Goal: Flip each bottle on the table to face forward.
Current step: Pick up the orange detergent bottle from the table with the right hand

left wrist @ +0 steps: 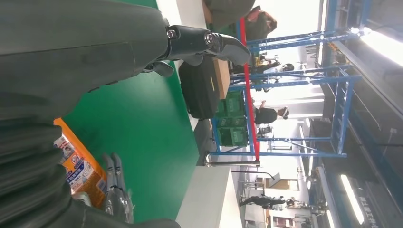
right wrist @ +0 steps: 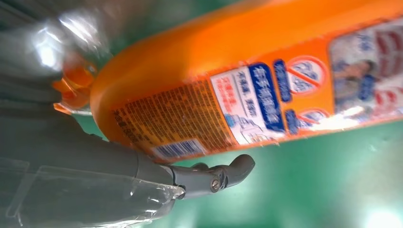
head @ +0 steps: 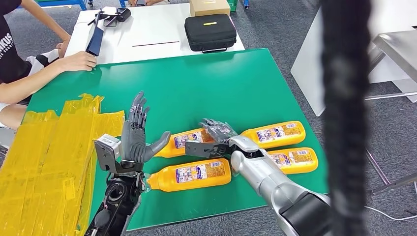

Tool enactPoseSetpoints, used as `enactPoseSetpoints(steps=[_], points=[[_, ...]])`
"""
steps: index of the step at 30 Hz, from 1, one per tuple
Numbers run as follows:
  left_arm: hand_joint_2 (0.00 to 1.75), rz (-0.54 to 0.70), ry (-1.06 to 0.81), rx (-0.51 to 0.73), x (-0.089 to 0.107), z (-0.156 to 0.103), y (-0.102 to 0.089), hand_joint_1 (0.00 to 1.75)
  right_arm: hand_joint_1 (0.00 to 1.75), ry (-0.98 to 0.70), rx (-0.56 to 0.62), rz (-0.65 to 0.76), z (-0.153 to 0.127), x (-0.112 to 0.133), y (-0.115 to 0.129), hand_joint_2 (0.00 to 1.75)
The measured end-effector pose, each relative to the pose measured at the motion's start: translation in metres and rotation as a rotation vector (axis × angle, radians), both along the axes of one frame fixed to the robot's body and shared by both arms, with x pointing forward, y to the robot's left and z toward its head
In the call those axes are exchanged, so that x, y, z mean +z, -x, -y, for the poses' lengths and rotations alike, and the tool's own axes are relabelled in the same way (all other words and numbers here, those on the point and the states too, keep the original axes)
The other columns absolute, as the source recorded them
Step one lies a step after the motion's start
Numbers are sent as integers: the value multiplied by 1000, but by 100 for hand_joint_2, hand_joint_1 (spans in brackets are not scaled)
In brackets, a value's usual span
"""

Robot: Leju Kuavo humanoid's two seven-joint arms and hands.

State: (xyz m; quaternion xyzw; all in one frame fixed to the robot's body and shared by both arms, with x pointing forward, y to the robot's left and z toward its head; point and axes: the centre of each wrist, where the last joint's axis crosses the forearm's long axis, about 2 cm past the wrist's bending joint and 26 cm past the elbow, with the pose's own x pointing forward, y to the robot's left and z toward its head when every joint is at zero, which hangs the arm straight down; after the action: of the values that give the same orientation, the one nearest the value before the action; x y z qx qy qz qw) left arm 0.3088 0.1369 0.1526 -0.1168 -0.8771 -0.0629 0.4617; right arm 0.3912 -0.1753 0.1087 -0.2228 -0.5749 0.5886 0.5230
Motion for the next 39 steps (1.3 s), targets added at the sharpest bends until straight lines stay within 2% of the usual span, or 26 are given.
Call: enactPoseSetpoints(steps=[6, 14, 18, 24, 32, 39], points=[[175, 27, -9, -1, 5, 3, 1, 0, 174, 19, -3, 11, -2, -1, 0, 175], [175, 42, -5, 3, 9, 3, 1, 0, 175, 10, -31, 72, -4, 0, 0, 175], [175, 60, -10, 6, 14, 3, 1, 0, 175, -51, -74, 144, -3, 3, -1, 175], [175, 93, -29, 13, 26, 4, 1, 0, 175, -241, -151, 270, 0, 12, -1, 175], [175, 156, -76, -3, 48, 6, -3, 0, 175, -672, -302, 493, 10, 23, 16, 175], [175, 177, -90, -21, 58, 7, -6, 0, 175, -870, -370, 612, 19, 32, 30, 175]])
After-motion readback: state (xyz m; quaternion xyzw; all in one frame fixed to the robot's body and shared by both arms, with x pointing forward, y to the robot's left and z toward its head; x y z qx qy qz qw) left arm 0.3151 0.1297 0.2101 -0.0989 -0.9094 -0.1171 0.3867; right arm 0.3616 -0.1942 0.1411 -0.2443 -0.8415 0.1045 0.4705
